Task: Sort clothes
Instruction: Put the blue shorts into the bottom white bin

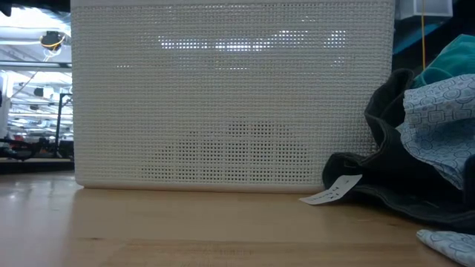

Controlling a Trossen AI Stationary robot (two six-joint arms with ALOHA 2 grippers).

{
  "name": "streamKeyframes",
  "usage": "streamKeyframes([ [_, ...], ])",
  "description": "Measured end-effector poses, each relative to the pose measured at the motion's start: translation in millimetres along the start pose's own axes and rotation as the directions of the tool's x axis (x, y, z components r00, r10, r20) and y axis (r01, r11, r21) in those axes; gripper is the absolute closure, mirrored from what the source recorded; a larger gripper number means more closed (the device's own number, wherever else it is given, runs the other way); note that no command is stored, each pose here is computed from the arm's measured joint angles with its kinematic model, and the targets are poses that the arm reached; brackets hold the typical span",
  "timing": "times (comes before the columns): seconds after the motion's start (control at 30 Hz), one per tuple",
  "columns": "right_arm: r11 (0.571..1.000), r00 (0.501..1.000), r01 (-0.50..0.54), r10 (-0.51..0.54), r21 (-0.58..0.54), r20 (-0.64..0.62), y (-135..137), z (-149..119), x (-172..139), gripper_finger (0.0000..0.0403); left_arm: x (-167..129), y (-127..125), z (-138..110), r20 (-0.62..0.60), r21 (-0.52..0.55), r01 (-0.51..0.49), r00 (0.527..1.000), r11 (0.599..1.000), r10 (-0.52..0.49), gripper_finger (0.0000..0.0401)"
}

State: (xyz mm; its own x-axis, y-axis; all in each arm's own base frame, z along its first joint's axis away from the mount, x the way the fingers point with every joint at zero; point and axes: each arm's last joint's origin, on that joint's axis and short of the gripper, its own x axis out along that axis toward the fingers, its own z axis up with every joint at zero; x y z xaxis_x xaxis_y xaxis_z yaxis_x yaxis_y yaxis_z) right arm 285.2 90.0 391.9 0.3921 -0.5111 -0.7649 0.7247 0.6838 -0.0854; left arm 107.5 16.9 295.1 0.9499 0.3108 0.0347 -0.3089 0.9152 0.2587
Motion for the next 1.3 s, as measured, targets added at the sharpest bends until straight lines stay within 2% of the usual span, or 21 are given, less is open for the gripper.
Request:
streamKeyframes([
  [0.07,1.0,1.0,0.007,-0.008,-0.012,-0.005,-4.8,-8.0,-2.0,0.0194,0.0,0.0,0.0,0.0,0.0,0.0,1.0,1.0,0.0,0.0251],
  [0.2,0.999,0.999,0.031,-0.031,0.033,-0.017,-18.9,-19.3,0.5,0.0194,0.0,-0.1,-0.1,-0.001,0.0,0.001,1.0,1.0,-0.001,0.0251],
  [0.4,0.987,0.996,0.078,-0.07,0.143,-0.06,-48.4,-43.6,10.0,0.0194,0.0,-0.1,-0.1,-0.001,0.0,0.0,1.0,1.0,0.0,0.0251],
  [0.7,0.944,0.97,0.222,-0.188,0.242,-0.154,-89.1,-93.3,40.6,0.0194,0.0,-0.1,-0.1,-0.001,0.0,0.0,1.0,1.0,0.0,0.0251],
  [0.9,0.914,0.937,0.327,-0.279,0.242,-0.212,-95.1,-120.5,66.3,0.0194,0.0,0.1,0.1,0.001,-0.001,-0.001,1.0,1.0,0.001,0.0251],
  [1.07,0.913,0.936,0.326,-0.276,0.247,-0.218,-93.4,-133.7,81.7,0.0194,0.0,0.1,0.3,0.003,-0.001,-0.001,1.0,1.0,0.001,0.0251],
  [1.3,0.907,0.949,0.309,-0.272,0.286,-0.161,-91.8,-136.6,88.2,0.0194,0.0,0.1,0.5,0.005,-0.002,-0.002,1.0,1.0,0.002,0.0251],
])
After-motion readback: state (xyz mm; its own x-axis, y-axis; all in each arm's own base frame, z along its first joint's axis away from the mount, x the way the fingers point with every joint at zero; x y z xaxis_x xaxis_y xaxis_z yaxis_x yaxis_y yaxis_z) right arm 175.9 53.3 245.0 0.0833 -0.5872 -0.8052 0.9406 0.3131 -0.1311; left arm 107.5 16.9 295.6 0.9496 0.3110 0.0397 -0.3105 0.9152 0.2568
